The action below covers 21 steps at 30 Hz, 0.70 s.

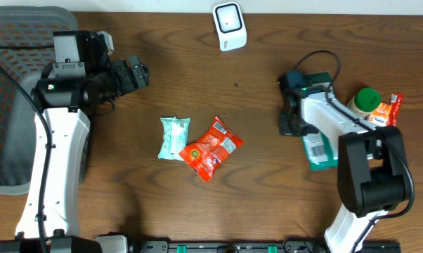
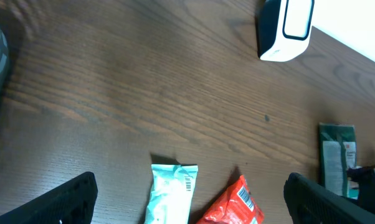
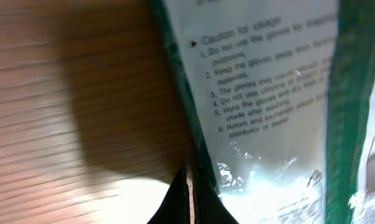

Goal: Scan the item barcode
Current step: 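Move the gloves pack right and set it down near the jar, then move the right gripper left onto the red snack packet and grasp it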

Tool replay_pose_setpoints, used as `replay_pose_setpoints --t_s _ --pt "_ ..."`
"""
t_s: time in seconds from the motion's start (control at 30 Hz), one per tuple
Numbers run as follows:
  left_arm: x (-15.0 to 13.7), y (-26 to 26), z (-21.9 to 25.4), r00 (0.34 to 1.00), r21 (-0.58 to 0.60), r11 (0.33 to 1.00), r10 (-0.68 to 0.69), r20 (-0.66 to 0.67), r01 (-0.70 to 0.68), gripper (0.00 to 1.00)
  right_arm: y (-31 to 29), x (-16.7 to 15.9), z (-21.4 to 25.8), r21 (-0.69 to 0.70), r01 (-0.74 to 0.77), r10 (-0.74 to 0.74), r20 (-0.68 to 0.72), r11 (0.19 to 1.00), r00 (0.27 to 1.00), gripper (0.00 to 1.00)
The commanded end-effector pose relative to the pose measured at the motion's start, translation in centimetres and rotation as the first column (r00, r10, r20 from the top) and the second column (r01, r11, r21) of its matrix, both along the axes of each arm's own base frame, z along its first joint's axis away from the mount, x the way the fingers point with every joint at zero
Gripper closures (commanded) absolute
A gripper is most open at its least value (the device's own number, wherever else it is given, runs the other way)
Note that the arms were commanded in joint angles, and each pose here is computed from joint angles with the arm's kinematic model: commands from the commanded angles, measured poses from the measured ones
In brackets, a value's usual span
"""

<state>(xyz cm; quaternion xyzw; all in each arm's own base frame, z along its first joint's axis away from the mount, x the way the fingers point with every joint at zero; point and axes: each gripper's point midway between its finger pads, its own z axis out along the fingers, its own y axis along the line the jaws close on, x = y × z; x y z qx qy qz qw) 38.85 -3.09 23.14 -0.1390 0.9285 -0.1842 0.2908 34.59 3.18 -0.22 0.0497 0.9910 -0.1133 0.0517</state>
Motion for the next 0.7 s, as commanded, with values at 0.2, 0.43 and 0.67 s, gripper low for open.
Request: replay_pose_setpoints --t_s 0.2,0.43,0.67 --pt "0.1 0.2 0.2 1.000 0.004 1.000 0.002 0.007 -0.002 0.04 -6.4 -0.1 -0.2 -0.039 0.185 -0.185 0.012 0.982 0.983 0.99" --pt "0.1 0.2 0.2 1.000 0.004 1.000 0.003 0.007 -0.003 0.04 -9.2 0.1 -0.2 -0.032 0.266 -0.264 0.036 0.964 0.964 0.99" --pt "0.1 0.2 0.2 1.000 0.004 1.000 0.002 0.007 -0.002 0.04 -8.6 0.8 0.1 0.028 0.202 -0.203 0.029 0.979 0.979 0.99"
